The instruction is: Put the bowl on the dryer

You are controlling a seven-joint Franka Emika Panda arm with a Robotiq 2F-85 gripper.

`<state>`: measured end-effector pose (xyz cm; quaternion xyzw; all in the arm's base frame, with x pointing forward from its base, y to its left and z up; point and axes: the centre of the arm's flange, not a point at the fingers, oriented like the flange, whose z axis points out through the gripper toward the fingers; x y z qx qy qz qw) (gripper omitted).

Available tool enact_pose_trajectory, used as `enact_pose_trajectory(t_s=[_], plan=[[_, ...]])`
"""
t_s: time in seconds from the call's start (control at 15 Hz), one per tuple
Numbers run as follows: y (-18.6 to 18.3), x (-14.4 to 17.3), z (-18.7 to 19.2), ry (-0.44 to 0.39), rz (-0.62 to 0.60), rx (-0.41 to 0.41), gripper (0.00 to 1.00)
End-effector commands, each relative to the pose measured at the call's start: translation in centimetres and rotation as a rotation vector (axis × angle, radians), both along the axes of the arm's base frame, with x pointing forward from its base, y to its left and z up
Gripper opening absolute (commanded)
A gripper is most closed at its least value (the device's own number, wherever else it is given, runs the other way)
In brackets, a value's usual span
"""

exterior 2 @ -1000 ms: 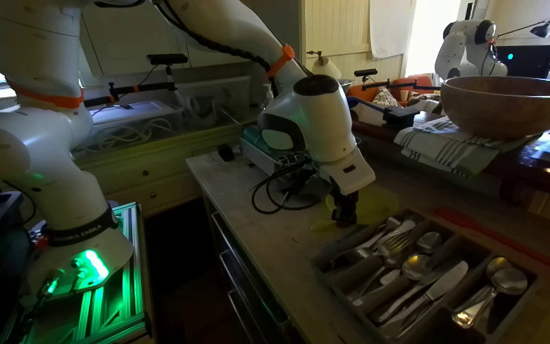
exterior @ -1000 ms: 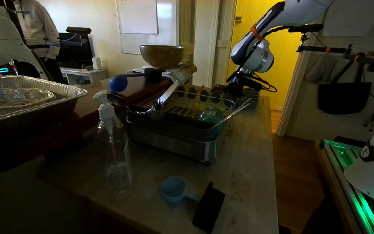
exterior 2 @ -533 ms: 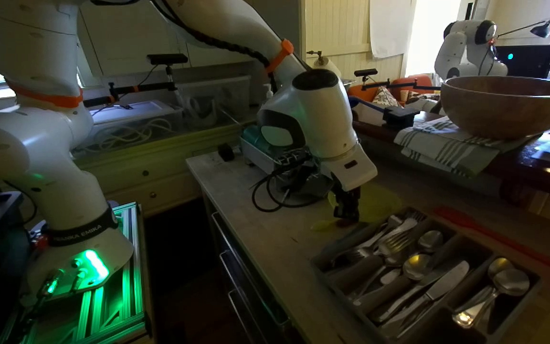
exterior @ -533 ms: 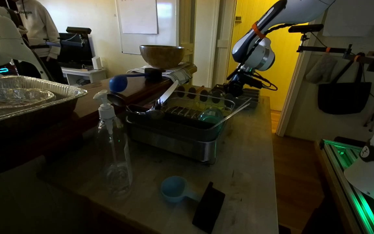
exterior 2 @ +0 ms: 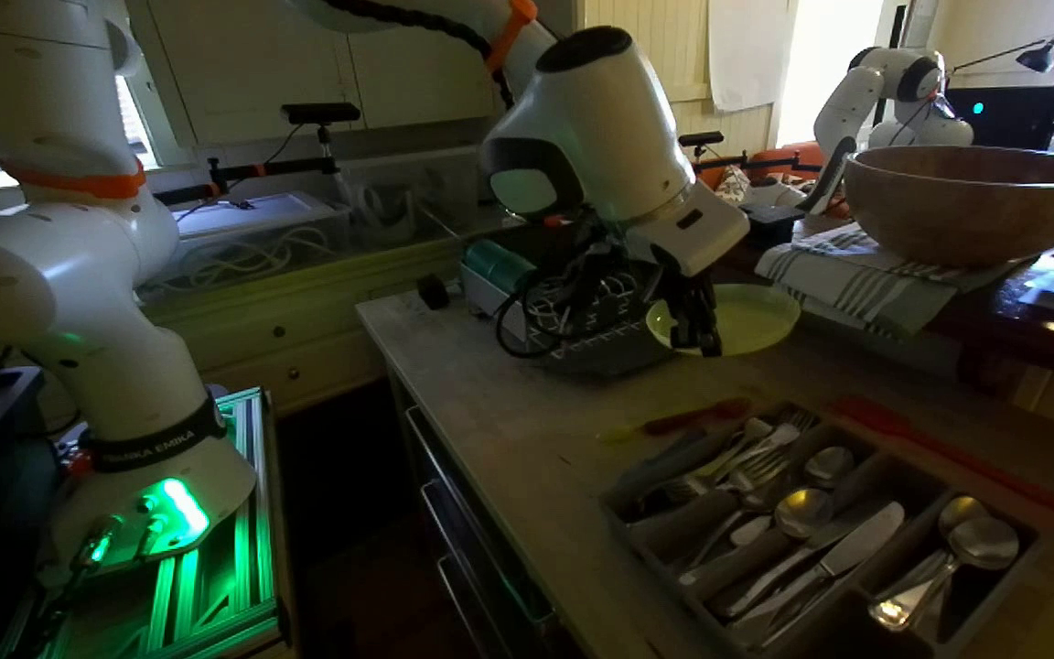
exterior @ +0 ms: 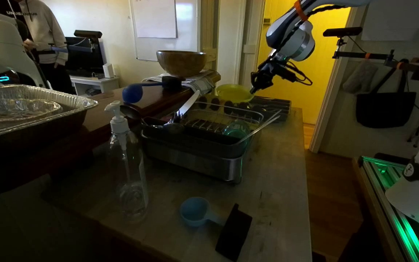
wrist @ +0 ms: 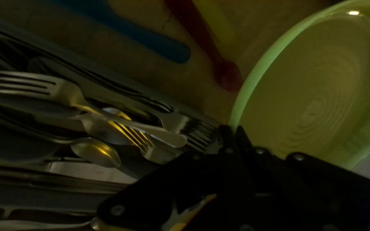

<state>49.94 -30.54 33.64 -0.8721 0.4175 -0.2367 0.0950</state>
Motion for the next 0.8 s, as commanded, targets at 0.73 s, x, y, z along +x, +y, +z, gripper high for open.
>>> enact_pose_trajectory(t_s=[0.73], plan=[[4.5,0.9,8.5,-0.151,0.406,-0.342,0.01]])
